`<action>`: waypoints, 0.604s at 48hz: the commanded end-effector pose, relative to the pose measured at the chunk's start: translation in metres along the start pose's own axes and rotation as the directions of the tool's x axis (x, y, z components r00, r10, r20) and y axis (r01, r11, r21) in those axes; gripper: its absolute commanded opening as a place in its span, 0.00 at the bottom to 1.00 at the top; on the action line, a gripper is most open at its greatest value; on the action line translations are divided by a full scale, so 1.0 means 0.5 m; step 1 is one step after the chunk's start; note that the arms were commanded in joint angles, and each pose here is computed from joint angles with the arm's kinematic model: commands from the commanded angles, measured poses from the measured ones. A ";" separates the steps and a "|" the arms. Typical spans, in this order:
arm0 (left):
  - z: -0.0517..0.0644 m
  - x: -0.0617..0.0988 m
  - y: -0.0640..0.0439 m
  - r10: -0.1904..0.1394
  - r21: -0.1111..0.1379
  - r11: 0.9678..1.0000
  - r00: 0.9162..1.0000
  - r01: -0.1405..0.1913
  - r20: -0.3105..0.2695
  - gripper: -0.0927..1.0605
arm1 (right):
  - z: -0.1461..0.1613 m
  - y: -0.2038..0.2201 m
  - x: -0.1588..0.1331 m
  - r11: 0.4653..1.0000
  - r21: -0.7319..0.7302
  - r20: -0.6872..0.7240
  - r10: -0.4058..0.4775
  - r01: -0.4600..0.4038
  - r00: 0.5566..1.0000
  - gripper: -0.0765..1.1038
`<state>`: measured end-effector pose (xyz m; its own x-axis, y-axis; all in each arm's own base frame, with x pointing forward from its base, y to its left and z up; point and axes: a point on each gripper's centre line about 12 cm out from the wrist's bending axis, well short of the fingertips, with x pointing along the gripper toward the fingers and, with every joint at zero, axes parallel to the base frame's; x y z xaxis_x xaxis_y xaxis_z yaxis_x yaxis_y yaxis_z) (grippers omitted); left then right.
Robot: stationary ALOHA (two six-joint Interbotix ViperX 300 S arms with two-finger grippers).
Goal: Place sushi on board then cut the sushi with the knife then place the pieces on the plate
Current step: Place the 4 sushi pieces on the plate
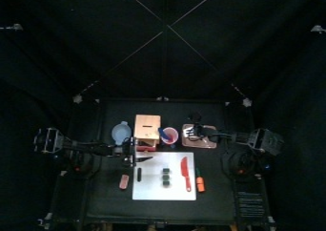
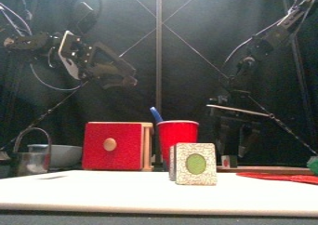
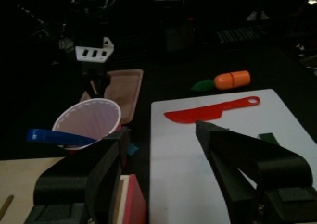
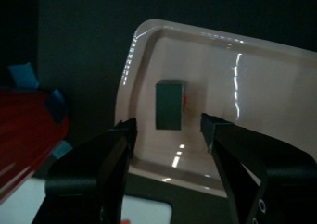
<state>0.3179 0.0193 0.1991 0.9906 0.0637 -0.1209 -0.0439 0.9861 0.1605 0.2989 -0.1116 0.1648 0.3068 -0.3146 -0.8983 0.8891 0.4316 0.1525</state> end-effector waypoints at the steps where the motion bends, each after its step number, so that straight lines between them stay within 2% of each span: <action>1: 0.036 0.010 0.010 0.017 -0.001 1.000 0.998 -0.017 0.066 0.88 | -0.062 0.114 -0.067 0.945 -0.292 -0.011 0.149 -0.145 0.989 0.82; 5: 0.041 0.012 0.015 0.025 -0.002 1.000 0.997 -0.025 0.075 0.88 | -0.097 0.187 -0.074 0.854 -0.474 -0.080 0.201 -0.215 0.976 0.82; 11: 0.050 0.016 0.019 0.033 -0.007 0.999 0.995 -0.032 0.091 0.88 | -0.102 0.253 -0.058 0.752 -0.596 -0.168 0.227 -0.282 0.959 0.82; 17: 0.046 0.013 0.022 0.047 -0.026 0.999 0.995 -0.045 0.090 0.88 | -0.100 0.291 -0.038 0.649 -0.694 -0.209 0.233 -0.312 0.950 0.82; 22: 0.036 0.009 0.025 0.065 -0.047 0.997 0.995 -0.062 0.074 0.88 | -0.093 0.304 -0.021 0.613 -0.723 -0.211 0.241 -0.317 0.947 0.82; 29: 0.014 -0.003 0.029 0.090 -0.079 0.993 0.995 -0.087 0.038 0.88 | -0.100 0.315 -0.012 0.592 -0.736 -0.211 0.260 -0.328 0.942 0.82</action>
<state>0.3173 0.0302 0.2023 0.9867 0.1326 -0.0938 -0.1231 0.9873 0.1005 0.4135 -0.0026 0.1573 0.3926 -0.0124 -0.9196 0.1874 0.9800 0.0668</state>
